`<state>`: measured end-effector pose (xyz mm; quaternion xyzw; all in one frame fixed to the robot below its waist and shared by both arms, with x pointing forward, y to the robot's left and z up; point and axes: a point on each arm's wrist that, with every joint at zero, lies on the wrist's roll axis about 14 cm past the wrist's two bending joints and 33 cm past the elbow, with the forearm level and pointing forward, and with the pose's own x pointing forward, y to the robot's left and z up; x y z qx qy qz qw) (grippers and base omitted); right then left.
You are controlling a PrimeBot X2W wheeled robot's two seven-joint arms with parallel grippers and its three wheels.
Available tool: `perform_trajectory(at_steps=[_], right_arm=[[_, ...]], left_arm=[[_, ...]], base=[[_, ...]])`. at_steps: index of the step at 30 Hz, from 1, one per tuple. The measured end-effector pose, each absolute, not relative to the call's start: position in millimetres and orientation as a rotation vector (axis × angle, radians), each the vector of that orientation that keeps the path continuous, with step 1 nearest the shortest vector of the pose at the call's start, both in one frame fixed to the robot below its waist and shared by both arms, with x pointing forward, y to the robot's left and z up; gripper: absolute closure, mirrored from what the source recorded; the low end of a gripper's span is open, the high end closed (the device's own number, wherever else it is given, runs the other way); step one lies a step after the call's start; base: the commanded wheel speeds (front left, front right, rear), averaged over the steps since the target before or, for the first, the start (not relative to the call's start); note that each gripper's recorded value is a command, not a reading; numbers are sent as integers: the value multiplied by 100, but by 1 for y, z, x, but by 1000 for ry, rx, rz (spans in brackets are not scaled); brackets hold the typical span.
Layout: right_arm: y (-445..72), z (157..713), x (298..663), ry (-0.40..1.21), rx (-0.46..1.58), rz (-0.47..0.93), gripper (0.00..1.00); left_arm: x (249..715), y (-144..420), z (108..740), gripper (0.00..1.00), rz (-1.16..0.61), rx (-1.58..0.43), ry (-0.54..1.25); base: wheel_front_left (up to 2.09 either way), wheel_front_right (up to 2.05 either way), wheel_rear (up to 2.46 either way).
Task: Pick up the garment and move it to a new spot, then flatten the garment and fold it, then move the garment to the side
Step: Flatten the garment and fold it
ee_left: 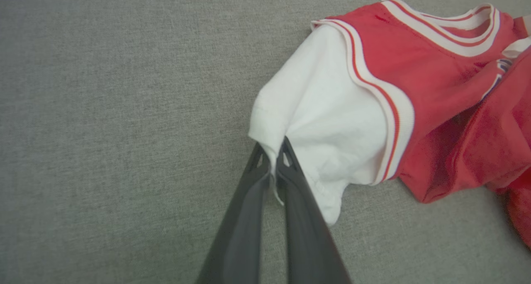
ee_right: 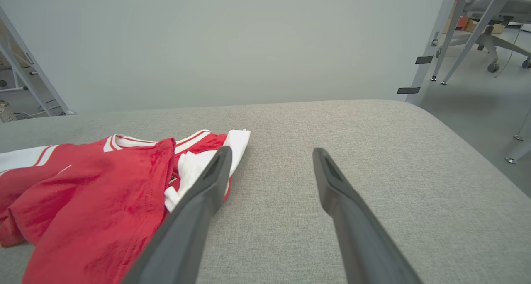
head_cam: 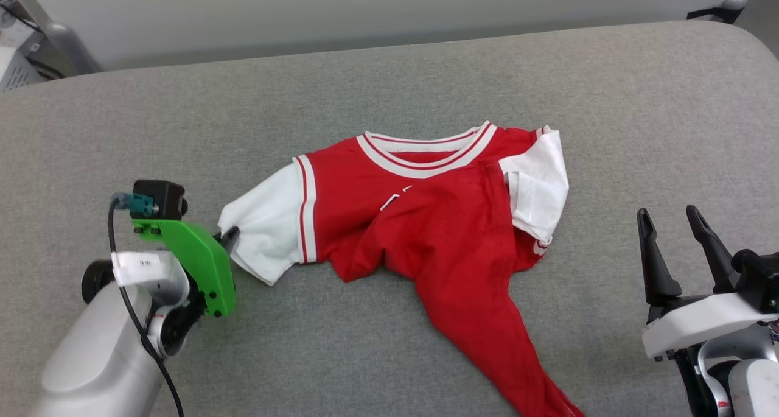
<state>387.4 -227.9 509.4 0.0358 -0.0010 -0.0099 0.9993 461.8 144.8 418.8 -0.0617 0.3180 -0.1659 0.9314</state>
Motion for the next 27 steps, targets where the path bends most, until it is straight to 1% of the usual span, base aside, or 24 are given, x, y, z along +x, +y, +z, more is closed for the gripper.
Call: perform_trajectory(at_steps=[3,11,14,17,22,27], right_arm=[[-223,507,387,10,74,-5,0],[-216,515,391,6,51,37,0],[-210,515,393,18,48,60,0],[-201,514,396,36,45,93,0],[-188,505,400,90,25,144,0],[-173,490,409,208,-81,238,0]], left_arm=[[448,147,424,0,-328,-138,577],[448,136,505,0,-344,-140,119],[441,137,530,0,-325,-166,-16],[427,137,535,0,-295,-195,-68],[407,145,535,0,-228,-257,-92],[398,155,530,0,-199,-229,-90]], base=[[0,0,0],[0,0,0],[0,0,0],[0,0,0],[0,0,0],[0,0,0]])
